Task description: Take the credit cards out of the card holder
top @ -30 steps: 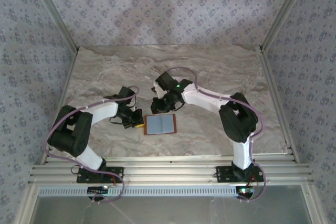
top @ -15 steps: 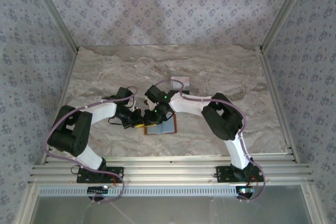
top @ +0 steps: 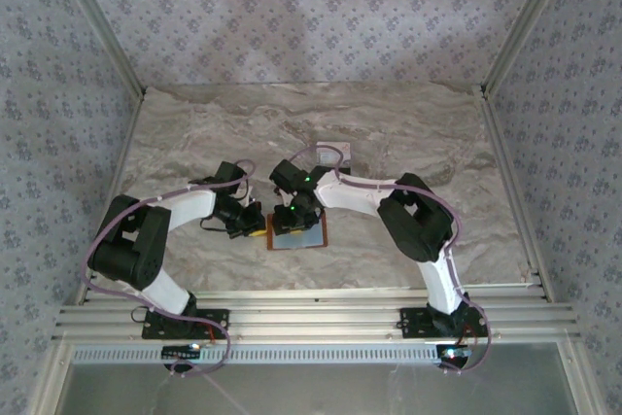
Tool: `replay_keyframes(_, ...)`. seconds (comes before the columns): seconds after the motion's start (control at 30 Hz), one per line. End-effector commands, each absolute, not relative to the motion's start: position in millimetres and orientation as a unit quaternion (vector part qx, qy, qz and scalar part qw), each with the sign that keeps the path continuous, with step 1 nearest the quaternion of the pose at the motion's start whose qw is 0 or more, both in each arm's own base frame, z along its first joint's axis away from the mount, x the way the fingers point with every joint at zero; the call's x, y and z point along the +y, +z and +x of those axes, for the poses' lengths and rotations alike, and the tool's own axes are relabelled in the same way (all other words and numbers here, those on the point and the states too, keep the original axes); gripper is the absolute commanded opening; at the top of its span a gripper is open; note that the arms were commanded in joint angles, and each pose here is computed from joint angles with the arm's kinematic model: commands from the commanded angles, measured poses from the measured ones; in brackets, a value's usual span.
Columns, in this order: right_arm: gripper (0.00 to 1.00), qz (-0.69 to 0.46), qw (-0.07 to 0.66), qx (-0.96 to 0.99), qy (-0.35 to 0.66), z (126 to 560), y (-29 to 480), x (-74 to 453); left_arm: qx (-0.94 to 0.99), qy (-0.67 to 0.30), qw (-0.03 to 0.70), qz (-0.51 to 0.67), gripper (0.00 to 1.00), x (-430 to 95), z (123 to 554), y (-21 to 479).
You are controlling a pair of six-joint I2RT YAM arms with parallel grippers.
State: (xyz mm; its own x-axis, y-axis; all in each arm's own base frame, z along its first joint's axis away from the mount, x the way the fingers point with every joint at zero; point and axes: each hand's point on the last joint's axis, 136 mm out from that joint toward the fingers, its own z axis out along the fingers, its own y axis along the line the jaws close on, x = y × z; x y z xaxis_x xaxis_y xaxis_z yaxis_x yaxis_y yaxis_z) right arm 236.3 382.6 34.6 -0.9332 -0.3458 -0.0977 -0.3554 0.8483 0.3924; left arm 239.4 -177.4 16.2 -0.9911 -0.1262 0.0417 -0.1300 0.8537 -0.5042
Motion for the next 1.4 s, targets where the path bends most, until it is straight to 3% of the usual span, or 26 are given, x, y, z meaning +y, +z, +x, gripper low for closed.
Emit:
replay_keyframes(0.0,0.39,-0.187,0.025,0.963,0.19,236.7,48.6,371.0,-0.971,0.226,0.027,0.071,0.02,-163.6,224.8,4.9)
replay_keyframes(0.2,0.43,-0.183,0.065,0.932,0.306,245.6,88.9,395.7,-0.972,0.225,0.019,0.07,0.02,-163.9,229.6,10.4)
replay_keyframes(0.37,0.51,-0.173,0.105,0.938,0.281,259.5,105.2,362.6,-0.973,0.221,-0.006,0.069,0.03,-163.0,239.7,23.8)
replay_keyframes(0.47,0.67,-0.157,0.125,0.952,0.232,273.1,100.8,321.5,-0.974,0.212,-0.039,0.065,0.13,-159.3,250.2,37.0)
replay_keyframes(0.57,1.0,-0.138,0.151,0.963,0.175,287.5,99.1,276.2,-0.975,0.193,-0.086,0.062,0.29,-151.9,264.9,53.2)
replay_keyframes(0.73,1.0,-0.104,0.19,0.97,0.11,303.9,98.6,198.6,-0.973,0.154,-0.166,0.054,0.69,-136.4,288.4,79.6)
replay_keyframes(0.8,1.0,-0.1,0.215,0.968,0.081,310.5,100.8,172.0,-0.97,0.132,-0.195,0.053,0.93,-128.0,295.8,86.6)
replay_keyframes(0.83,1.0,-0.092,0.228,0.968,0.059,314.2,100.8,157.1,-0.969,0.116,-0.213,0.054,0.99,-121.9,301.0,90.9)
replay_keyframes(1.1,1.0,-0.011,0.336,0.929,-0.156,358.6,97.1,25.4,-0.937,-0.086,-0.336,0.04,0.99,-53.8,334.1,111.1)
replay_keyframes(1.2,1.0,-0.022,0.386,0.907,-0.169,371.3,98.7,8.1,-0.904,-0.175,-0.386,0.053,0.99,-24.3,346.6,119.1)
replay_keyframes(1.37,1.0,-0.024,0.469,0.87,-0.152,377.5,91.1,-13.5,-0.874,-0.207,-0.437,0.054,1.0,2.3,365.2,126.7)
